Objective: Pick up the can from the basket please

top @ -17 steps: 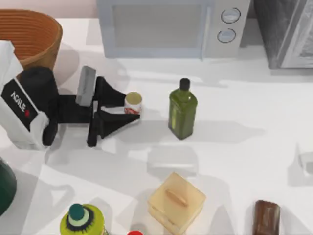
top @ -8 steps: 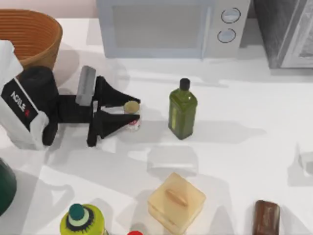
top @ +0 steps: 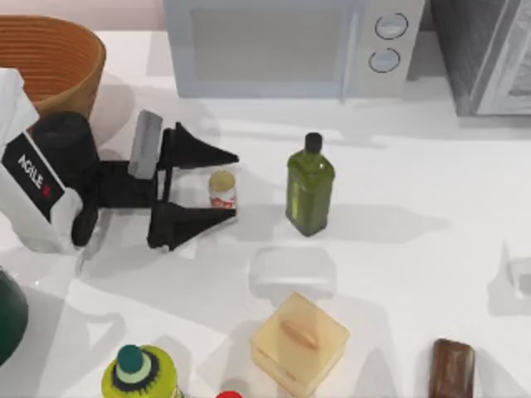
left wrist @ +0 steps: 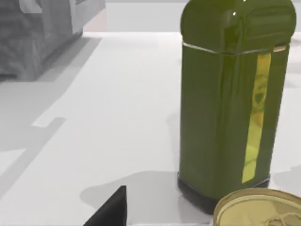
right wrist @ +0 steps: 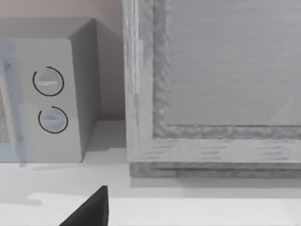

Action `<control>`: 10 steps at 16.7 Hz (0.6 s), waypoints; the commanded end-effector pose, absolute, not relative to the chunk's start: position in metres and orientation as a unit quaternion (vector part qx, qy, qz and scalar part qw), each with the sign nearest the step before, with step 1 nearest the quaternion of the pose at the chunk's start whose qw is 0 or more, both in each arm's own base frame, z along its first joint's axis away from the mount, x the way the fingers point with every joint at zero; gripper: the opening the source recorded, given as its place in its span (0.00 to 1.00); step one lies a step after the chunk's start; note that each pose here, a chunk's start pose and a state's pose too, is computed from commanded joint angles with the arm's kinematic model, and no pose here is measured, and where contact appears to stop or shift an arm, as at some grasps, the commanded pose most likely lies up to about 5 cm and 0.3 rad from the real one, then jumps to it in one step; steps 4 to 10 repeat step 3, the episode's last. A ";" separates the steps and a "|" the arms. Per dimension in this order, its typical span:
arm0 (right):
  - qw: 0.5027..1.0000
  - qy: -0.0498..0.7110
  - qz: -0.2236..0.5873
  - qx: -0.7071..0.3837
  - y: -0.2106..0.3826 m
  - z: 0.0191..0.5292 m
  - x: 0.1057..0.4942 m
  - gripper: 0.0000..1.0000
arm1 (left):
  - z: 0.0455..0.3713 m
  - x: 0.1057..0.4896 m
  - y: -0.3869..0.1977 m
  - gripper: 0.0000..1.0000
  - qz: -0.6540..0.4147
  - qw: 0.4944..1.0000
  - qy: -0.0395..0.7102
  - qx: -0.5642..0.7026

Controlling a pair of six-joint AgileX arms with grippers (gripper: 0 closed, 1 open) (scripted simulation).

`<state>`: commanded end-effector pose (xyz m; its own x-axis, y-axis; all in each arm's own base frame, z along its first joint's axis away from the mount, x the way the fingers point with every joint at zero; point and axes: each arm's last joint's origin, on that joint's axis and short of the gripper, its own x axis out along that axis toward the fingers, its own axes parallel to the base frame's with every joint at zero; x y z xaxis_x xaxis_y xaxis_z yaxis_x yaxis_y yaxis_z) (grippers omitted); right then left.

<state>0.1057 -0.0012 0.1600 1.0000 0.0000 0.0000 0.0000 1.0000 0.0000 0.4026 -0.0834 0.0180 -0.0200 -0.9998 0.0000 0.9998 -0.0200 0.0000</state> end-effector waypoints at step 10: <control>1.000 0.000 0.000 0.000 -0.001 0.160 0.106 1.00 | 0.018 0.403 -0.083 1.00 -0.714 0.700 0.000 0.000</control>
